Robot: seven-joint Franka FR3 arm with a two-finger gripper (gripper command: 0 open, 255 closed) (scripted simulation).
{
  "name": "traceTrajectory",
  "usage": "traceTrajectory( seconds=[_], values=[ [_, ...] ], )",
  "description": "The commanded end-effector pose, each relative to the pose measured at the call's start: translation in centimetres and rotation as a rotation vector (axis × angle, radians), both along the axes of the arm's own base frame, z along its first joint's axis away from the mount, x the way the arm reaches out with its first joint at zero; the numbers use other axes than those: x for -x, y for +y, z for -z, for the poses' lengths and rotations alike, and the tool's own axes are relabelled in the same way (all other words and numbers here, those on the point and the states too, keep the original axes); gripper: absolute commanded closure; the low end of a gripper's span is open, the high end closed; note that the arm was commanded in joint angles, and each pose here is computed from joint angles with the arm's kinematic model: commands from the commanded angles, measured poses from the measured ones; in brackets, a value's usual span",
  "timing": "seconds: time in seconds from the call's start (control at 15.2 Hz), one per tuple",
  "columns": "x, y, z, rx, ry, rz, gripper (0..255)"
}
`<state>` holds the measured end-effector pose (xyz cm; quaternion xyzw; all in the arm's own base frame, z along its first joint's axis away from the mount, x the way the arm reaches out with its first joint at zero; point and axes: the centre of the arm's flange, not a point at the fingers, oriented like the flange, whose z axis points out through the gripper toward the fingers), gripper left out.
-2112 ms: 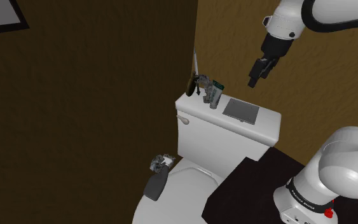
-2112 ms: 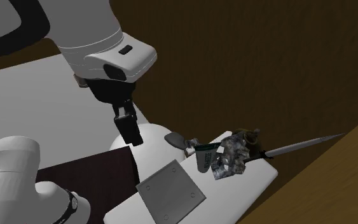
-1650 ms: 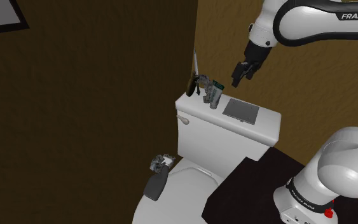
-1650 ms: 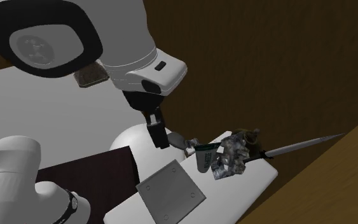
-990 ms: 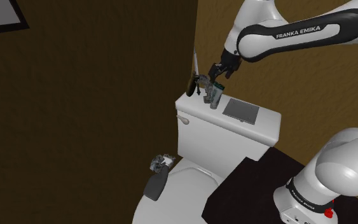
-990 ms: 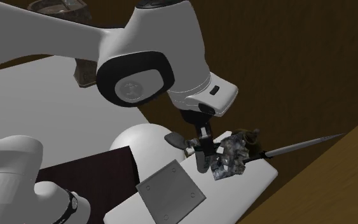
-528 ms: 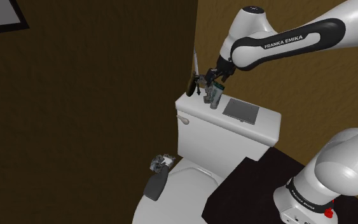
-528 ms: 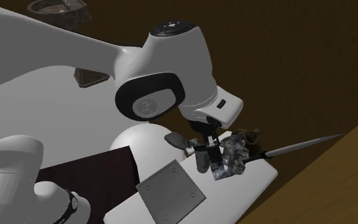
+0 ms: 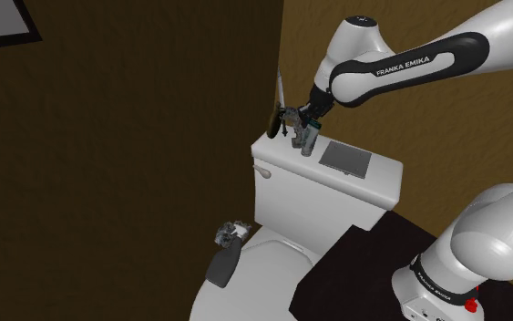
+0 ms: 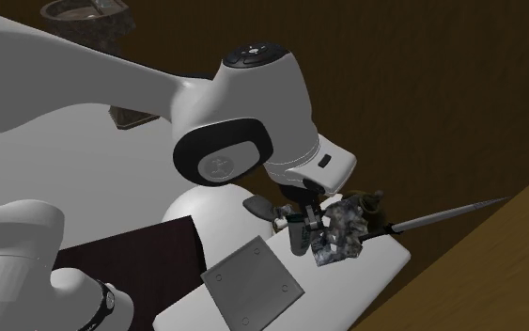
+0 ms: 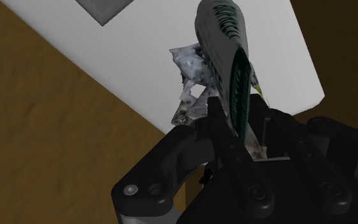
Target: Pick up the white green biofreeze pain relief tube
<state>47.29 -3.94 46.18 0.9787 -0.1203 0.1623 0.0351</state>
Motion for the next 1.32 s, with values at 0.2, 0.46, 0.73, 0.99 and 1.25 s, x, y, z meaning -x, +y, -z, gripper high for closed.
traceTrajectory(
  seconds=[0.2,0.46,0.73,0.99,1.25],
  values=[
    [0.0,0.0,0.0,0.0,0.001,0.0,255],
    [0.0,0.0,-1.5,0.0,0.001,0.0,255],
    [0.0,0.0,-3.6,0.0,0.001,0.0,255],
    [0.0,0.0,-5.8,0.0,0.001,0.0,255],
    [0.0,0.0,-7.9,0.0,0.001,0.0,255]
  ],
)
